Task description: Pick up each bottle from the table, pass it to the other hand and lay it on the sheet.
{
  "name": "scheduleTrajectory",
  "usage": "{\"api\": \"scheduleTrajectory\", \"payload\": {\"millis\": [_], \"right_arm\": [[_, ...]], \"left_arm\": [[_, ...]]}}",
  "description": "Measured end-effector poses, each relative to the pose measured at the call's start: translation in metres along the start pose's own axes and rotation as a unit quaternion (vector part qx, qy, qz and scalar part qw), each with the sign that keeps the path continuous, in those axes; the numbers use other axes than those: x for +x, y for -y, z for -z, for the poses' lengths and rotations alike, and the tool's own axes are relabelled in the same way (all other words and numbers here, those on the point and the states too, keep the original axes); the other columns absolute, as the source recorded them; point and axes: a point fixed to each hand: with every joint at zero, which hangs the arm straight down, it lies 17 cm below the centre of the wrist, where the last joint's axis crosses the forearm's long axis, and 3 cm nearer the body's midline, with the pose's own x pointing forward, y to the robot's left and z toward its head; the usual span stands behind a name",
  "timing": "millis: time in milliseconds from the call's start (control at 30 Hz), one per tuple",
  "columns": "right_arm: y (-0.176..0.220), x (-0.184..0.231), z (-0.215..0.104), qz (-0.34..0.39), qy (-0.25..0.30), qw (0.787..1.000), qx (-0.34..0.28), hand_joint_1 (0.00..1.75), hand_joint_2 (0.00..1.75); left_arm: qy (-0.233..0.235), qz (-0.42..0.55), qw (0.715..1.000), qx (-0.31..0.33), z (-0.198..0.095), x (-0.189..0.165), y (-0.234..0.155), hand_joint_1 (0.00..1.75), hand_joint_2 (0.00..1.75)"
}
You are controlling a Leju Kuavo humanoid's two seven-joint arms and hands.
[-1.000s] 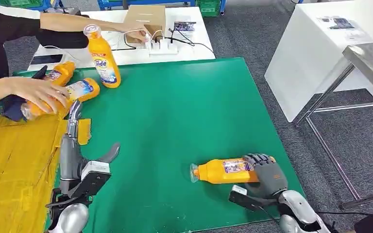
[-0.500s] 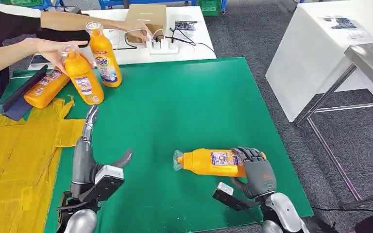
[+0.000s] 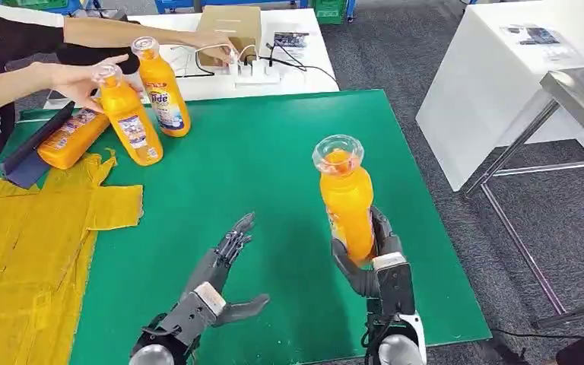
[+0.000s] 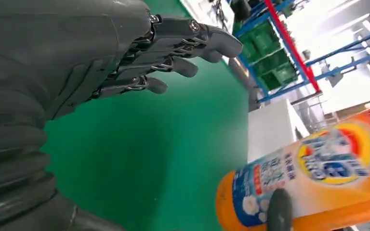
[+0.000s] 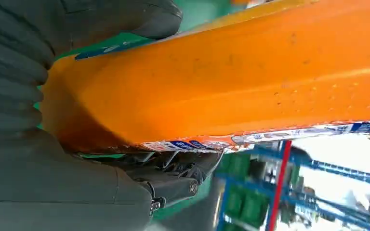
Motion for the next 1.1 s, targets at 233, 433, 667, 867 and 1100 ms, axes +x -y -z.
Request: {"api": "scheduleTrajectory", "payload": {"millis": [233, 433, 667, 867, 1100], "right_arm": [[-0.006, 0.003, 0.001, 0.016, -0.002, 1.0, -0.002, 1.75, 1.75], [-0.017, 0.005, -0.001, 0.049, -0.007, 0.999, 0.02, 1.75, 1.75], [-0.056, 0.014, 0.0, 0.072, 0.002, 0.994, 0.082, 1.75, 1.75], [-0.141, 0.006, -0.025, 0.042, -0.01, 0.975, 0.216, 1.75, 1.75], [-0.195, -0.024, -0.063, 0.013, -0.038, 0.951, 0.307, 1.75, 1.75]], "left_arm": [[-0.005, -0.002, 1.0, -0.009, 0.001, -0.005, 0.006, 0.0, 1.75], [-0.009, -0.004, 1.0, -0.011, 0.002, -0.008, 0.007, 0.0, 1.75], [-0.004, -0.008, 1.0, -0.016, 0.011, -0.004, 0.006, 0.0, 1.75], [0.008, -0.006, 1.0, -0.003, 0.022, 0.005, -0.002, 0.0, 1.75], [0.012, -0.008, 1.0, 0.017, 0.03, 0.008, -0.018, 0.0, 1.75]]}}
